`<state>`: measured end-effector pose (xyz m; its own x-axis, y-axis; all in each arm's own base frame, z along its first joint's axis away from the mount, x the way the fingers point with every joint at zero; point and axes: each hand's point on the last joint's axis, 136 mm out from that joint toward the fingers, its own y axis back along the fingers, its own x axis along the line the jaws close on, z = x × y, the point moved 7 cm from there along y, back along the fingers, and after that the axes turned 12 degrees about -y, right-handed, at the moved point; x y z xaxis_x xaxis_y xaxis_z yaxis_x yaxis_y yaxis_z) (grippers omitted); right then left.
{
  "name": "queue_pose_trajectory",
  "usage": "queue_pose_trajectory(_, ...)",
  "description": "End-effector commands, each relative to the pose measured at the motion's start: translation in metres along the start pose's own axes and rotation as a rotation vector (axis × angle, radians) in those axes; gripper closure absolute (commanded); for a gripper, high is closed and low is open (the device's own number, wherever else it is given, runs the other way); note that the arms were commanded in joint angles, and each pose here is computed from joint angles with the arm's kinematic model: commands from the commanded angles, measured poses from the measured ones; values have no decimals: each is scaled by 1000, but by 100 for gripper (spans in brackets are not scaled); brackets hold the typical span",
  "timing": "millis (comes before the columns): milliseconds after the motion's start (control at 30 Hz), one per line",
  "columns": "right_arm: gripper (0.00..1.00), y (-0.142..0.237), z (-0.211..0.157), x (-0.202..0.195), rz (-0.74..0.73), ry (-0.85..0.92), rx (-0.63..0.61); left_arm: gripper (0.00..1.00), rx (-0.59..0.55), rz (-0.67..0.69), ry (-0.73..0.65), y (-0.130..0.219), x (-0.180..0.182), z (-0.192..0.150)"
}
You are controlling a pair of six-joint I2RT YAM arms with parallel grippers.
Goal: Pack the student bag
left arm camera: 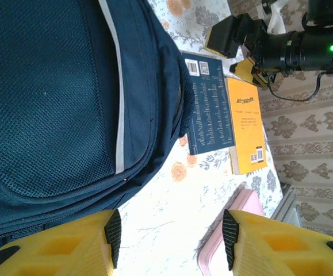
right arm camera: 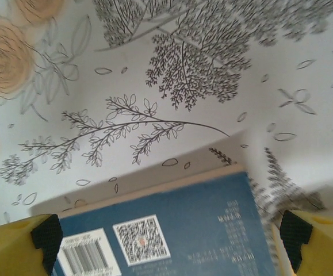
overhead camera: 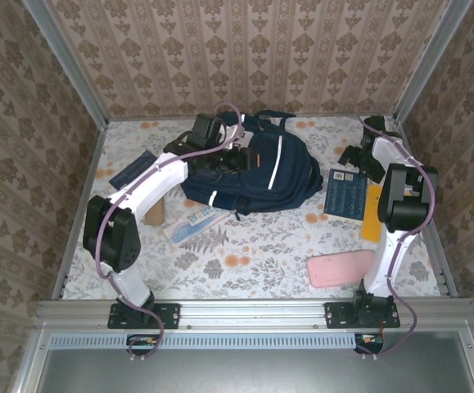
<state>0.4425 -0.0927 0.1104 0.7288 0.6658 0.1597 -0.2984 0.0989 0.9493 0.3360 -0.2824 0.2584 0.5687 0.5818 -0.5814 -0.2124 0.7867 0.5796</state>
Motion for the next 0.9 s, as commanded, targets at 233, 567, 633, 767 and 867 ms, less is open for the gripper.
queue_pose_trajectory(233, 3, -13, -16, 10, 167, -13, 206, 49, -2, -10, -37, -3, -2, 0)
queue_pose_trajectory(567, 12, 5, -47, 5, 291, -142, 249, 50, 21, -26, -21, -14, 2, -2)
queue_pose_trajectory(633, 14, 13, -52, 3, 319, -150, 248, 49, 24, -27, -21, -16, 2, -3)
queue_pose_trajectory(767, 20, 30, -57, 4, 374, -159, 266, 50, 28, -30, -19, -19, 2, -3)
queue_pose_trajectory(867, 25, 40, -57, 8, 438, -164, 255, 50, 27, -33, -21, -20, 1, -3)
